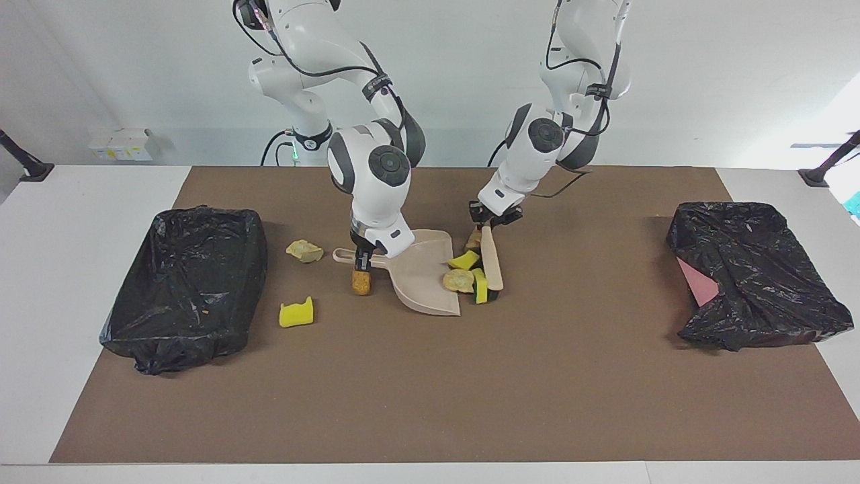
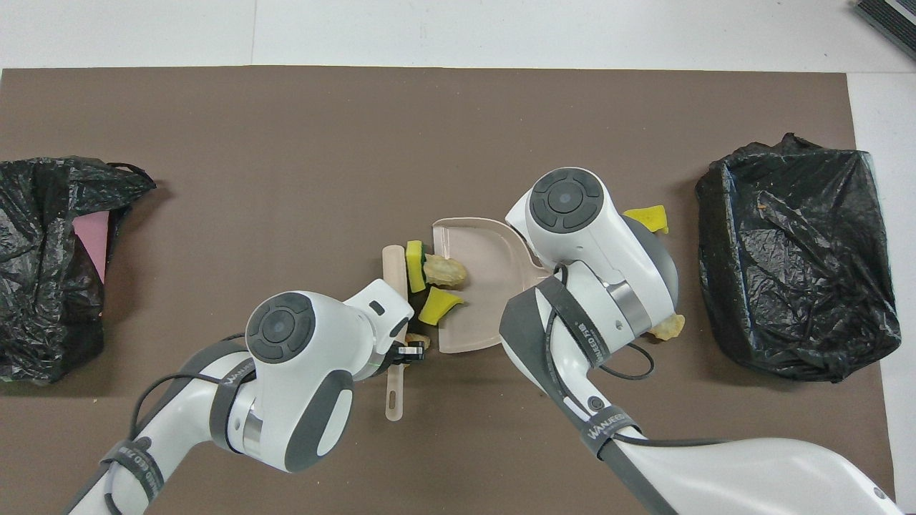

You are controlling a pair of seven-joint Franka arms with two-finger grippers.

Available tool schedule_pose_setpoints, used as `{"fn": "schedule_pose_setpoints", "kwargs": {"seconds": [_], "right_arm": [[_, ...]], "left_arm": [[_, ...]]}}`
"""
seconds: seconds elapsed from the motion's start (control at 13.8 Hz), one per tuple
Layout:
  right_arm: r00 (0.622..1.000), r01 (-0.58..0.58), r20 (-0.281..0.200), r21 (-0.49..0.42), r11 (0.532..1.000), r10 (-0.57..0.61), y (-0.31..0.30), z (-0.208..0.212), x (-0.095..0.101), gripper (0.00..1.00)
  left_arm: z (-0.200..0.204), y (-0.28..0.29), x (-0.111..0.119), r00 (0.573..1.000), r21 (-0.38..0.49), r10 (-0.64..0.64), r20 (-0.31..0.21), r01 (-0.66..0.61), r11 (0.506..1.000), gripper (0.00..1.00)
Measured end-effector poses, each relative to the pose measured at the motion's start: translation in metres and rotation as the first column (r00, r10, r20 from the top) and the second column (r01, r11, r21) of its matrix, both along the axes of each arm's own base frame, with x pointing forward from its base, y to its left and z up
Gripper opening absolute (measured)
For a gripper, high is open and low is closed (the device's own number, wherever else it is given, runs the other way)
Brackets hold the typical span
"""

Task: Sweep and dump trash in bin
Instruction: 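Sweep the debris into the dustpan with the left gripper's brush, then sweep the remaining chunks into the dustpan with the left gripper's brush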

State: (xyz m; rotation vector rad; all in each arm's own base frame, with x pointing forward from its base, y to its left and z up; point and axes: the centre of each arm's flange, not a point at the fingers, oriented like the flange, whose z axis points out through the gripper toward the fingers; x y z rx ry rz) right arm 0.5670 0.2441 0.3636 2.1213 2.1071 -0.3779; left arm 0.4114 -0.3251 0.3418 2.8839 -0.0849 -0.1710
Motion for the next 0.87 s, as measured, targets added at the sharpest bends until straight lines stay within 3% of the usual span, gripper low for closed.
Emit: {"fn": "schedule_pose_setpoints", "kwargs": {"seconds": [0.22,0.44,0.58,0.87], "right_arm": [[1.000,0.001,0.002,0.001,1.000,-0.001,-0.001,0.000,0.001,0.32],[1.000,0.005,0.007,0.006,1.000,-0.005,-0.006,0.000,0.003,0.32],[1.000,0.008,0.007,0.006,1.000,-0.008,-0.008,-0.001,0.004,0.32],[1.000,0.009,0.007,0.006,1.000,-0.009,-0.009,-0.001,0.005,0.32]], "left_arm": [[0.013,-0.043,-0.014,0.998,-0.050,-0.047,0.042,0.049,0.998,0.26],[0.032,-0.050,-0.008,0.998,-0.074,-0.015,0.056,0.019,0.997,0.26],[0.036,-0.044,-0.010,0.997,-0.045,0.079,-0.009,-0.079,0.996,0.26],[0.037,-0.034,-0.030,0.955,0.163,0.273,-0.119,-0.252,0.954,0.26]]}}
